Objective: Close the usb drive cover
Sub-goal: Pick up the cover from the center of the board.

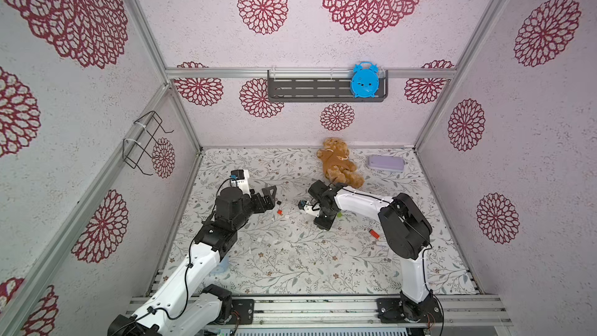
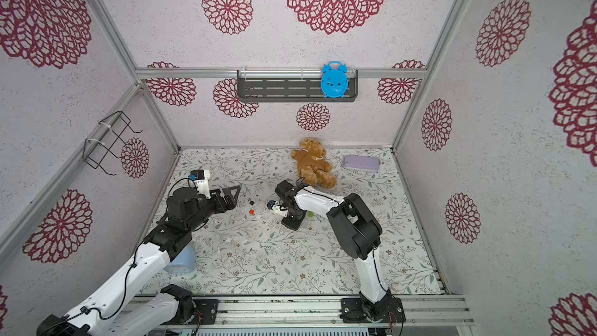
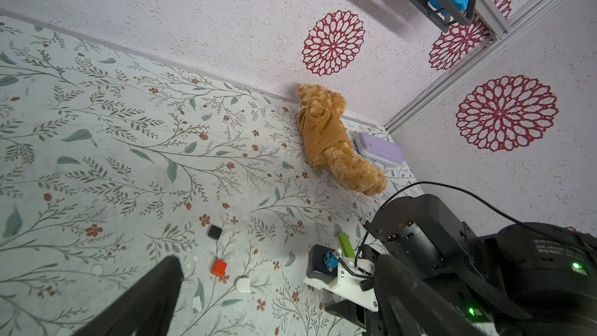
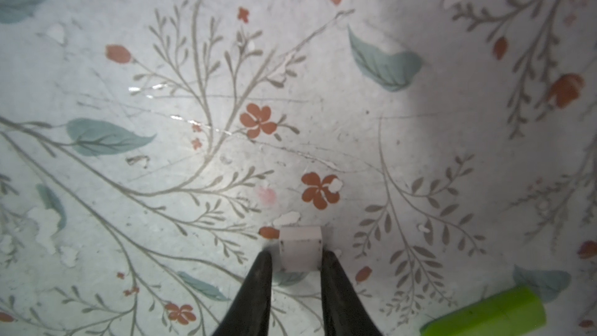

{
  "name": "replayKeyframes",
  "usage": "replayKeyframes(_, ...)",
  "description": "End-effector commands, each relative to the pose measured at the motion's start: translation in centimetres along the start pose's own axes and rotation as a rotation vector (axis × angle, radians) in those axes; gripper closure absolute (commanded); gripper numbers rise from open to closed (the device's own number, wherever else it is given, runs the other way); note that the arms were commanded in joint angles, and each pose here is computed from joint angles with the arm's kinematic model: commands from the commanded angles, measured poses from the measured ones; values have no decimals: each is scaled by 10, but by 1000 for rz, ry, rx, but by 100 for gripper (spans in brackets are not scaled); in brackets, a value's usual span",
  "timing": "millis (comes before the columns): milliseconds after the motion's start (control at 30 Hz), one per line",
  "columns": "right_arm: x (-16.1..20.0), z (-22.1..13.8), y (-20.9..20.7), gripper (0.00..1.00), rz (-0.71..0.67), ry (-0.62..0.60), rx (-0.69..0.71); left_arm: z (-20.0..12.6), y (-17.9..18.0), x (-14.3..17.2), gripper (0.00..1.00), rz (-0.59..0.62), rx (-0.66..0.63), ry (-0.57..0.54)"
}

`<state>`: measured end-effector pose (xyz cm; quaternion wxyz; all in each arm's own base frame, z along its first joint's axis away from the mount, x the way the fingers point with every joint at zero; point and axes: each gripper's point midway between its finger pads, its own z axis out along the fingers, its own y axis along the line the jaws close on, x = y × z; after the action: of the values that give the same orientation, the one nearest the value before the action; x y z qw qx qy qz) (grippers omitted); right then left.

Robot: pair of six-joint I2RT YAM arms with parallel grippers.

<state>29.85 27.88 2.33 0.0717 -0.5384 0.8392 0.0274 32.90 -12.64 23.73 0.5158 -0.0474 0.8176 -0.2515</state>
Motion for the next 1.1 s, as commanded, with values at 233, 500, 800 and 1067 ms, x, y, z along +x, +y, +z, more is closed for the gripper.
replayKeyframes(233, 8, 9, 1, 79, 27, 19, 4, 4, 5, 6, 3, -1, -5, 17)
replayKeyframes(500, -17, -35, 3, 79, 35, -185, 22, 13, 13, 20, 3, -51, -16, 67)
replayKeyframes(800, -26, -89, 20, 78, -10, -445, 28, 50, -12, 63, 2, -150, 175, 322)
replayKeyframes(1067, -25, -128, 34, 78, -79, -633, 71, 66, -65, 98, 14, -204, 477, 559)
